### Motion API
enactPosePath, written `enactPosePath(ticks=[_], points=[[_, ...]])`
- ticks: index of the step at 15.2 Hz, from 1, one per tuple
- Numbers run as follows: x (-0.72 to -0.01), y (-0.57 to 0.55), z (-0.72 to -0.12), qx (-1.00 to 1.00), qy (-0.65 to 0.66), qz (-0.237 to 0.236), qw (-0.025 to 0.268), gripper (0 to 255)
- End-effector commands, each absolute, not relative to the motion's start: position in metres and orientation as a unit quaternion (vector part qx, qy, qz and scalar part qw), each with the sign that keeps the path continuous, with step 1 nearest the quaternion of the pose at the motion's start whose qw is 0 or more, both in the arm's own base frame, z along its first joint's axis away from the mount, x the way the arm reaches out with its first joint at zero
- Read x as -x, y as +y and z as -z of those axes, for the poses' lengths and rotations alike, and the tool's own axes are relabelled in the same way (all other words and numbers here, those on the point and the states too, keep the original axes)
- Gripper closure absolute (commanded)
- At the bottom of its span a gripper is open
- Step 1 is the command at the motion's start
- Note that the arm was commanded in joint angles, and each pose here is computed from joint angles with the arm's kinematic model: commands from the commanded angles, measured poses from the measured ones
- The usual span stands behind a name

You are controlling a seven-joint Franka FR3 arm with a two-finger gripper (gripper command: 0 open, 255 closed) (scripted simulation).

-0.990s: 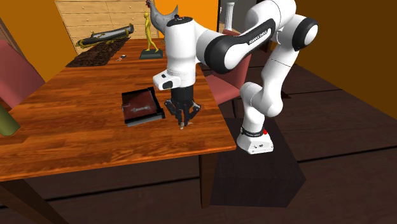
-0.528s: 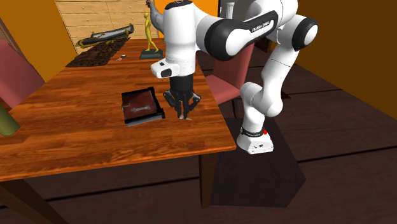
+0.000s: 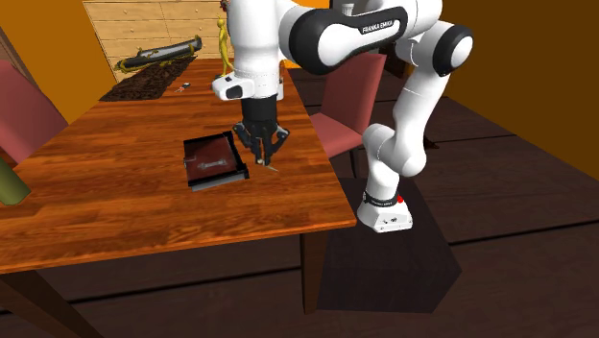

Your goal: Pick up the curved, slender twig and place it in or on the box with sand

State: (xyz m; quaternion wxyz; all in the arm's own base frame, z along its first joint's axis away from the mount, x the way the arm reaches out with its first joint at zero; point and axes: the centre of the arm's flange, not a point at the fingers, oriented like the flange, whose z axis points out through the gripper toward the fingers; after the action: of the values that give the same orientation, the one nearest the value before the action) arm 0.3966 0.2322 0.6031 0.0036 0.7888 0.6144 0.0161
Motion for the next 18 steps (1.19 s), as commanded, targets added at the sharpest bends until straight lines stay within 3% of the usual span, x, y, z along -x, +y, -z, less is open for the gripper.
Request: enactPosePath(ticks=[1,18], points=[[-0.419,0.216,-0.602,-0.789,0.615,-0.016,0.004,255],[-0.604,0.09,-0.598,-0.789,0.615,-0.016,0.004,255]])
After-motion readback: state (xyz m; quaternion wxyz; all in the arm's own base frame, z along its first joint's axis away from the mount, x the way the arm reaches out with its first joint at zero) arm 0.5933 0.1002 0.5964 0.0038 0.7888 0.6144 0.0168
